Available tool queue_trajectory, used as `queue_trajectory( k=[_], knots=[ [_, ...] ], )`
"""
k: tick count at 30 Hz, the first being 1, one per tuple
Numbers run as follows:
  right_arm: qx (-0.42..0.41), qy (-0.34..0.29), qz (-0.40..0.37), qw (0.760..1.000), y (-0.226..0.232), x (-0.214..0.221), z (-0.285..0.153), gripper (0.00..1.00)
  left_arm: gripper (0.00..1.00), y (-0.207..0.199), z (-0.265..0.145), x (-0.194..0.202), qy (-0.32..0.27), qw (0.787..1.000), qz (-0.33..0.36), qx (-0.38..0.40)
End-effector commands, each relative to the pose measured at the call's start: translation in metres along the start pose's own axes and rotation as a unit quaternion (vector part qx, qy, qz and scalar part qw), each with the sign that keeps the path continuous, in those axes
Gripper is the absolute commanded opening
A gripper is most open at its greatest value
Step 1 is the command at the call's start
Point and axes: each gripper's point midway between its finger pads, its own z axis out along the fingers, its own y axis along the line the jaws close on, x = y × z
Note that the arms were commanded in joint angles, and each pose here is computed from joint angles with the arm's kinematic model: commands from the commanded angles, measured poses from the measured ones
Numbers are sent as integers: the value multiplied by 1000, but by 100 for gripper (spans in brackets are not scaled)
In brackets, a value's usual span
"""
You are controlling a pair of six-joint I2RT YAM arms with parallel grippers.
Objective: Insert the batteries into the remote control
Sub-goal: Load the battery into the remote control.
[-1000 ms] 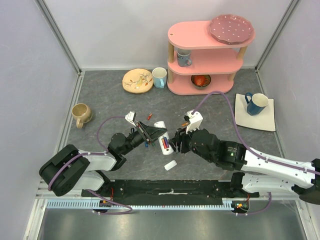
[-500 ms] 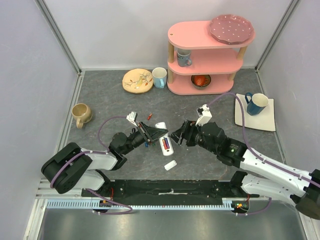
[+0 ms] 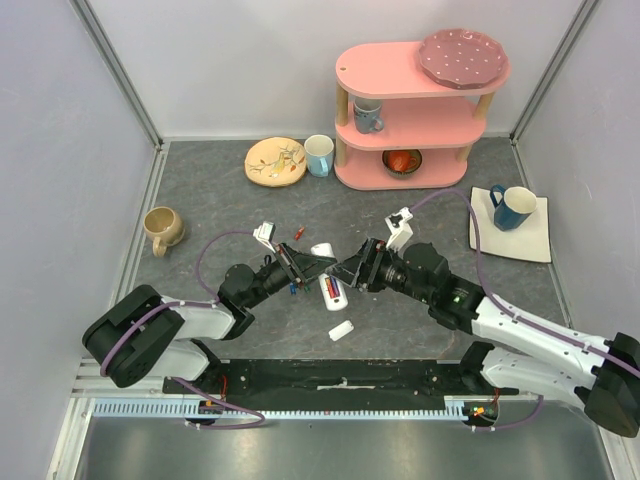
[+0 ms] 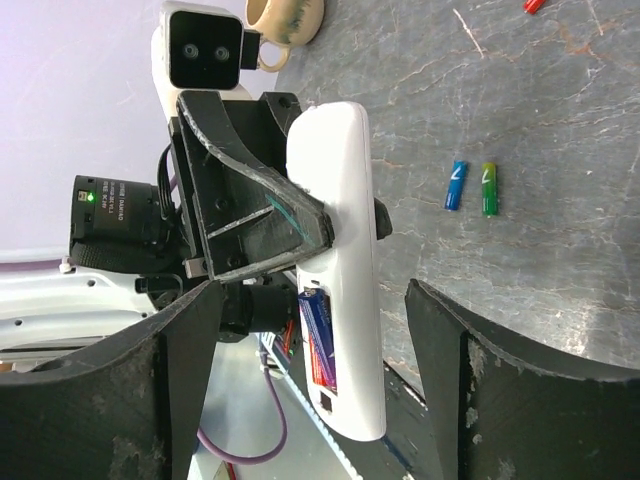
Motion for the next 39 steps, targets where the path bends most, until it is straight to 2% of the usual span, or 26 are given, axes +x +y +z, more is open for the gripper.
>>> queue_trajectory(
  k=[1, 28, 39],
  knots=[
    [-21, 10, 12, 1000, 6, 2, 5, 81, 2, -67, 2, -14, -27, 990, 54, 129],
    [-15, 6, 50, 999, -12, 5, 7, 77, 2, -73, -1, -14, -27, 989, 58, 137],
    [-14, 13, 61, 998, -20, 11, 8, 72, 2, -79, -2, -15, -31, 987, 58, 145]
  ],
)
